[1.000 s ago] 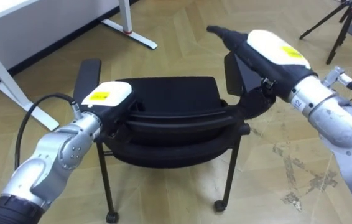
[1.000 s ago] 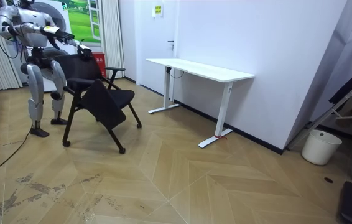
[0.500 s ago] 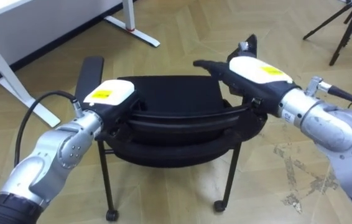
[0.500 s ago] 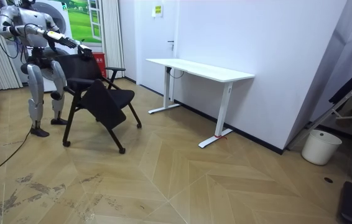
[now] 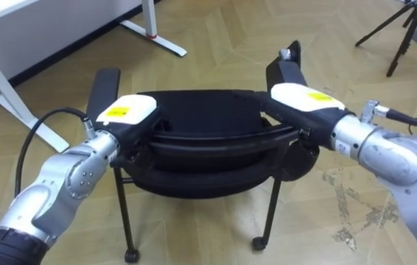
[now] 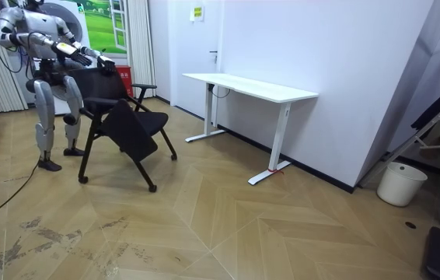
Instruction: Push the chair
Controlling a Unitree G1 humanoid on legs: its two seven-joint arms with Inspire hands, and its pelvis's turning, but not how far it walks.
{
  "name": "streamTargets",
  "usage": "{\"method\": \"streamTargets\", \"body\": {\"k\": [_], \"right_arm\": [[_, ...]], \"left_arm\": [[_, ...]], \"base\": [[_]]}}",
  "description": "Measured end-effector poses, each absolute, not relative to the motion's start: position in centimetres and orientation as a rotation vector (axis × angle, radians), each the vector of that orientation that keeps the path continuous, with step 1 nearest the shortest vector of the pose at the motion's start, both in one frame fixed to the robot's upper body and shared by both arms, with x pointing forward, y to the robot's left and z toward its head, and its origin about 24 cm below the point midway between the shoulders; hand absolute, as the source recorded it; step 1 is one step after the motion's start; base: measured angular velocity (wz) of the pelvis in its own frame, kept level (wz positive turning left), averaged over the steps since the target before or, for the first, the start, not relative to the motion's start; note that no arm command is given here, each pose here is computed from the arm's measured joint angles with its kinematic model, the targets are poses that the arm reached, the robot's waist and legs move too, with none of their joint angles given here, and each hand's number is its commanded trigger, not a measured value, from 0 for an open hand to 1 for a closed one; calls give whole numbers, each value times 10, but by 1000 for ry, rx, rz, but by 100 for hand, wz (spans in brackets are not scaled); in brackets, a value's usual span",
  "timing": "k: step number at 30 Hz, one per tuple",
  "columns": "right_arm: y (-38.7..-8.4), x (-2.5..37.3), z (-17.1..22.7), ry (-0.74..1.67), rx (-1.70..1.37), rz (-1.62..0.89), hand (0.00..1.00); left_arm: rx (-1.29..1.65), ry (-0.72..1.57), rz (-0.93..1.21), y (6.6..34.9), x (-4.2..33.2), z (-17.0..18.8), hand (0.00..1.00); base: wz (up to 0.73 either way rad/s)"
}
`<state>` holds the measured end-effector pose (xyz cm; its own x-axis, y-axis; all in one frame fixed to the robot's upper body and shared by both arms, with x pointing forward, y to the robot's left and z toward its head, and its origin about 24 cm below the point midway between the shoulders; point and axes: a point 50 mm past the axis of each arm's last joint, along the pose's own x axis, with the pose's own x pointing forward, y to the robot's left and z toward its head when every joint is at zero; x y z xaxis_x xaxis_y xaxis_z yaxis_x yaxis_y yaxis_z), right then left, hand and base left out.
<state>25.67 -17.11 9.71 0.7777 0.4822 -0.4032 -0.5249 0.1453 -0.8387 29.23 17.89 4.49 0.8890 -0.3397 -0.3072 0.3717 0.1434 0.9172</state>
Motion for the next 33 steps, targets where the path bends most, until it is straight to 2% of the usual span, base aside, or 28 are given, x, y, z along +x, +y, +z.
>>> {"method": "streamTargets", "body": {"k": [4,11,17,28,33], "right_arm": [[-180,251,78,130,-1211,732,0],[-183,254,74,109,-1203,704,0],[-189,261,54,95,-1142,594,0],[-186,274,35,74,-1097,423,0],[-185,277,30,67,-1182,396,0]], "left_arm": [[1321,32,-519,177,292,43,100],[1297,55,-515,177,292,40,100],[1277,75,-520,173,290,32,100],[1253,78,-524,164,289,28,100],[1250,58,-526,160,290,30,100]], "base": [[1],[1],[4],[4],[11]]}}
